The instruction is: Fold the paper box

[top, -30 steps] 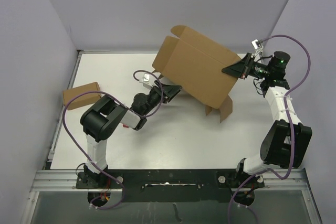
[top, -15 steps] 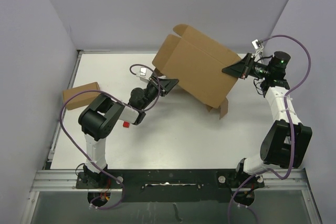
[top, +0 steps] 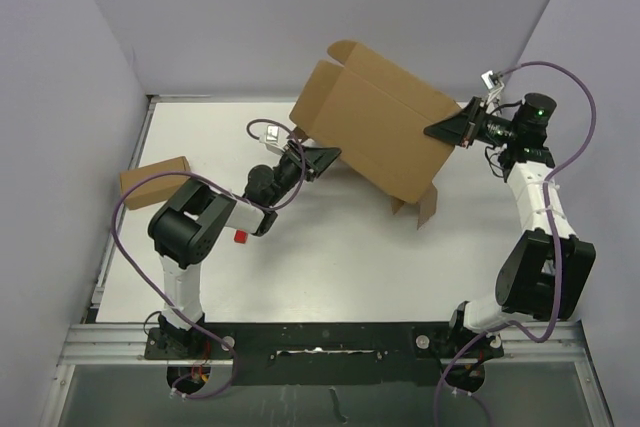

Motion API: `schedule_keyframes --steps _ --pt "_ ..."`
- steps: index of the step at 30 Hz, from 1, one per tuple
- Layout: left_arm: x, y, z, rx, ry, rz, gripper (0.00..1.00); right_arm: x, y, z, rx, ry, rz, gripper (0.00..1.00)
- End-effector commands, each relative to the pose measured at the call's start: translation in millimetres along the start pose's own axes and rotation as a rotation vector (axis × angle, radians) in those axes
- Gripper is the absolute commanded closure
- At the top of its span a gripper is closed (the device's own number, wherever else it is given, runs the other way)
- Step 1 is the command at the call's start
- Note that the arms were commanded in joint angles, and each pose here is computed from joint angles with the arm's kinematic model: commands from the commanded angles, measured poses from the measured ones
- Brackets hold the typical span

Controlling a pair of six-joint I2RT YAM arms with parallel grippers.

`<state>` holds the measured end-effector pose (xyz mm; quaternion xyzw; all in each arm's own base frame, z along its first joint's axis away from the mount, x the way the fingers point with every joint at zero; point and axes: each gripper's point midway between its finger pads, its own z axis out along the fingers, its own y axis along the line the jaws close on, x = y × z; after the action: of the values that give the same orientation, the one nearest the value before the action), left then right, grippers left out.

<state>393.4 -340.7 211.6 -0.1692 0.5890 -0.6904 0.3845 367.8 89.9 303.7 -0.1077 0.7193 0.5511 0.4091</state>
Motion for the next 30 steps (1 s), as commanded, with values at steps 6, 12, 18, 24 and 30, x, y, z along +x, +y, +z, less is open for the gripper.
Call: schedule_keyframes --steps 6,12,18,24,30 --pt "-21 -67 -28 0.142 -0.017 0.216 0.52 -43 86 -12 -0.066 0.014 -0.337 1.00" --pt "-49 -79 -76 0.151 -0.051 0.369 0.50 -54 117 -18 -0.074 0.014 -0.433 1.00" --pt "-74 -72 -120 -0.011 -0.081 0.579 0.36 -62 149 -25 -0.086 -0.003 -0.477 1.00" --pt "-98 -78 -159 -0.265 -0.157 0.816 0.04 -61 150 -26 -0.064 -0.007 -0.463 1.00" --pt "-104 -70 -174 -0.345 -0.174 0.885 0.02 -56 116 -21 -0.022 0.010 -0.417 1.00"
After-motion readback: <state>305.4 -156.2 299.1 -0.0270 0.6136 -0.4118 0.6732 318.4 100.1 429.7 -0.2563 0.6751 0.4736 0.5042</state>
